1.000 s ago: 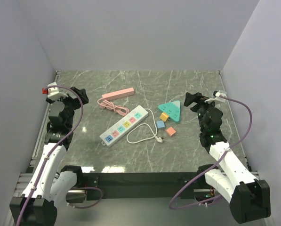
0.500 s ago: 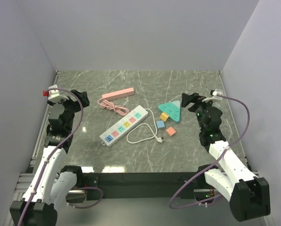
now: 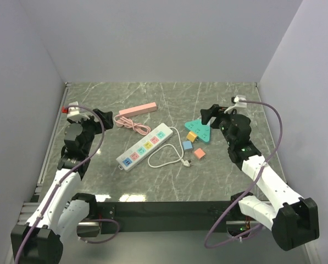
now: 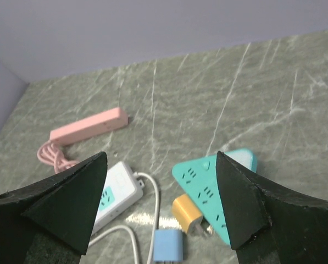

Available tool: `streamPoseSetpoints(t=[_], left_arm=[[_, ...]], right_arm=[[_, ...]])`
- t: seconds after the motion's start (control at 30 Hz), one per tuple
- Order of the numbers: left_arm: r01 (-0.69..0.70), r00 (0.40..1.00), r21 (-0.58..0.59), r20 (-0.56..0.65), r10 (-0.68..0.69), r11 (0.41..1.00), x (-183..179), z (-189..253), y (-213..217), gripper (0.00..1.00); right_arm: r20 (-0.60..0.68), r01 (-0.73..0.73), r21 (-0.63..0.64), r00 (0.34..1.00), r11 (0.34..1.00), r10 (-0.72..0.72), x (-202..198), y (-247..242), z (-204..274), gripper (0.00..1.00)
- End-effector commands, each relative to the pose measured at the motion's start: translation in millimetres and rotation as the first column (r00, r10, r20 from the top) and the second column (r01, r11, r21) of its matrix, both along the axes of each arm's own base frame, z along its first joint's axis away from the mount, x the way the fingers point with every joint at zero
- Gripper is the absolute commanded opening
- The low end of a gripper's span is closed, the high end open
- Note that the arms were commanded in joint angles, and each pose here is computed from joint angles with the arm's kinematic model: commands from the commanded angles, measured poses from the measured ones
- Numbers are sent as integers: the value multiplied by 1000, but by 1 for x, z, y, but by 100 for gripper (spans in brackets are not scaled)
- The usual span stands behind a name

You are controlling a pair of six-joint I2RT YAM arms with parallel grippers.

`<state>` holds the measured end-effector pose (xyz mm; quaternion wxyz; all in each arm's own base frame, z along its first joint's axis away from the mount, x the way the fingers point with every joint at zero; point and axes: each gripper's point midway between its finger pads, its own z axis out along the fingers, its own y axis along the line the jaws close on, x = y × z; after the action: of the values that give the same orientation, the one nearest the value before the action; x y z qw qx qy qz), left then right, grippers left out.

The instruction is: Insert the plug

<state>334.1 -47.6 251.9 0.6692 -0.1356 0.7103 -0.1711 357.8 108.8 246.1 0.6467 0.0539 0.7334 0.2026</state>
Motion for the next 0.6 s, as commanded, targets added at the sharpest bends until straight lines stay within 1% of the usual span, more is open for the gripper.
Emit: streamPoseSetpoints(t=[0.0, 0.07, 0.23, 0.3, 0.37, 0.5, 0.57], left_arm=[[38, 998, -7, 52, -38, 999, 4, 12, -13, 99], [44, 998, -8, 50, -44, 999, 5, 10, -15, 99], [53, 998, -7, 38, -53, 999, 7, 4, -18, 99], [52, 998, -5, 36, -52, 999, 6, 5, -18, 99], [44, 999, -1, 29, -44, 999, 6, 3, -17, 100], [41, 999, -3, 32, -41, 999, 5, 5, -16, 99], [33, 999, -1, 29, -33, 999, 5, 4, -15, 99]], right_arm=[[-51, 17, -42, 999, 999, -19, -5, 2, 0, 86], [-73, 11, -49, 997, 999, -15, -7, 5, -3, 85], [-172, -7, -85, 985, 996, -7, -10, 12, -21, 85], [-233, -28, -116, 972, 993, 0, -12, 17, -37, 85], [-264, -36, -142, 965, 989, -3, -13, 19, -43, 84], [-306, -53, -223, 952, 973, -18, -11, 22, -56, 84], [-322, -53, -243, 946, 969, -29, -9, 21, -57, 84]])
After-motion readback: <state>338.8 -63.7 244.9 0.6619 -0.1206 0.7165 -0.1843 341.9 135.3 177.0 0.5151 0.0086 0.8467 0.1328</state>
